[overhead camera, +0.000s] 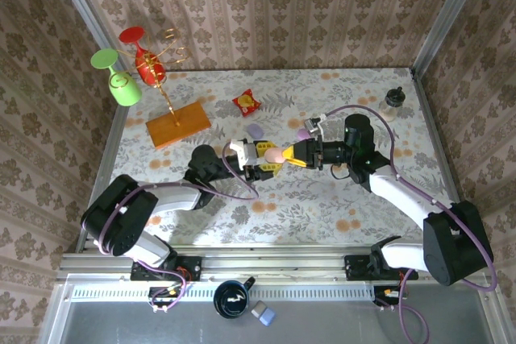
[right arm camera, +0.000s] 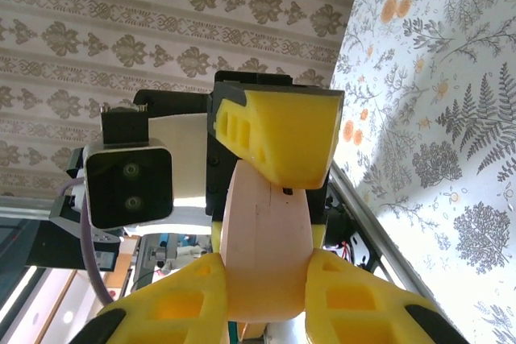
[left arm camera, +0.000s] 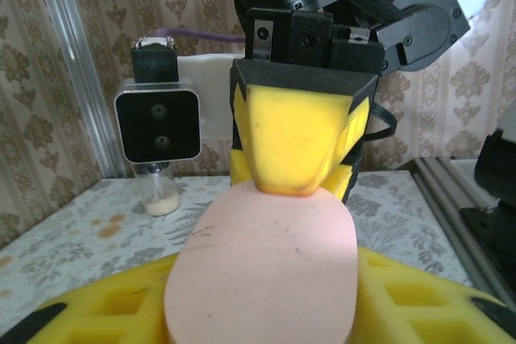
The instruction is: Insert wireless bluetooth earbuds into charging case
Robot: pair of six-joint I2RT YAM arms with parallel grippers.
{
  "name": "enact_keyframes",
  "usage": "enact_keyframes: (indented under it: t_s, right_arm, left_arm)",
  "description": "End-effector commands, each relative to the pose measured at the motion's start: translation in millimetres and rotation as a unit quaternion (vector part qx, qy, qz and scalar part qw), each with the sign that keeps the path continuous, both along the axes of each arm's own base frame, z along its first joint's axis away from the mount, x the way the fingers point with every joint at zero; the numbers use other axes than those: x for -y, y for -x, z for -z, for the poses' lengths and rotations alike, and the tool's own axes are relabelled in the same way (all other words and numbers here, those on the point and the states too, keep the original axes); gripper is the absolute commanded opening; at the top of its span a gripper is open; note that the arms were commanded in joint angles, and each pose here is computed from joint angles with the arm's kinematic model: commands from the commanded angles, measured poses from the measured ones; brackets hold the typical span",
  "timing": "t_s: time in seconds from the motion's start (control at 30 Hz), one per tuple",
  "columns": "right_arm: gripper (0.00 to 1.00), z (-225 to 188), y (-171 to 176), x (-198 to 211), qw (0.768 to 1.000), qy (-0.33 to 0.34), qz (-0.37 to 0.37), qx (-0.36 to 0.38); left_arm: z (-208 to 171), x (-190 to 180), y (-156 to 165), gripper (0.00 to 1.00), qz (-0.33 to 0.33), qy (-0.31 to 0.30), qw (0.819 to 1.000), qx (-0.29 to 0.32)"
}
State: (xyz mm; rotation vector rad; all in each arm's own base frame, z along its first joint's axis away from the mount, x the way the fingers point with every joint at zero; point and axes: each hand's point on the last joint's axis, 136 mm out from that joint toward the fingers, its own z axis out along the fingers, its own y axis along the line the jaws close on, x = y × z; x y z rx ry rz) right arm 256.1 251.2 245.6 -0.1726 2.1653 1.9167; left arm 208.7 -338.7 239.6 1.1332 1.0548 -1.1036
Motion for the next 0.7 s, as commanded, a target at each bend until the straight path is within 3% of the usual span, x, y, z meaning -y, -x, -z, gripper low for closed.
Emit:
enact_keyframes:
  t_s: [0.0,0.07,0.27,0.43,0.67]
  right_arm:
    - [0.22,-12.4,-0.4,-3.3,1.0,-0.005,-0.01,0.018]
    - [0.22,-13.8,-0.9,-3.1,1.0,-0.005,-0.007,0.017]
    - [0.42,-9.4,-1.1,-6.8,1.0,0.013,0.012,0.018]
    - [0.43,-1.6,-6.3,-8.5,0.999,0.019,0.03,0.015]
    - [0.36,3.2,-18.5,-7.2,0.998,0.021,0.059,0.006]
  left_arm:
    - [-12.8,0.8,4.6,0.29,0.017,0.015,1.0,0.015]
    - [-11.5,-0.1,4.1,0.21,0.015,0.014,1.0,0.013]
    - [-7.8,-3.0,-4.1,0.22,-0.016,0.011,1.0,0.017]
    - [-7.8,-4.1,-11.6,0.22,-0.038,0.012,0.999,0.016]
    - [-7.3,-3.7,-2.9,0.23,-0.02,0.009,1.0,0.022]
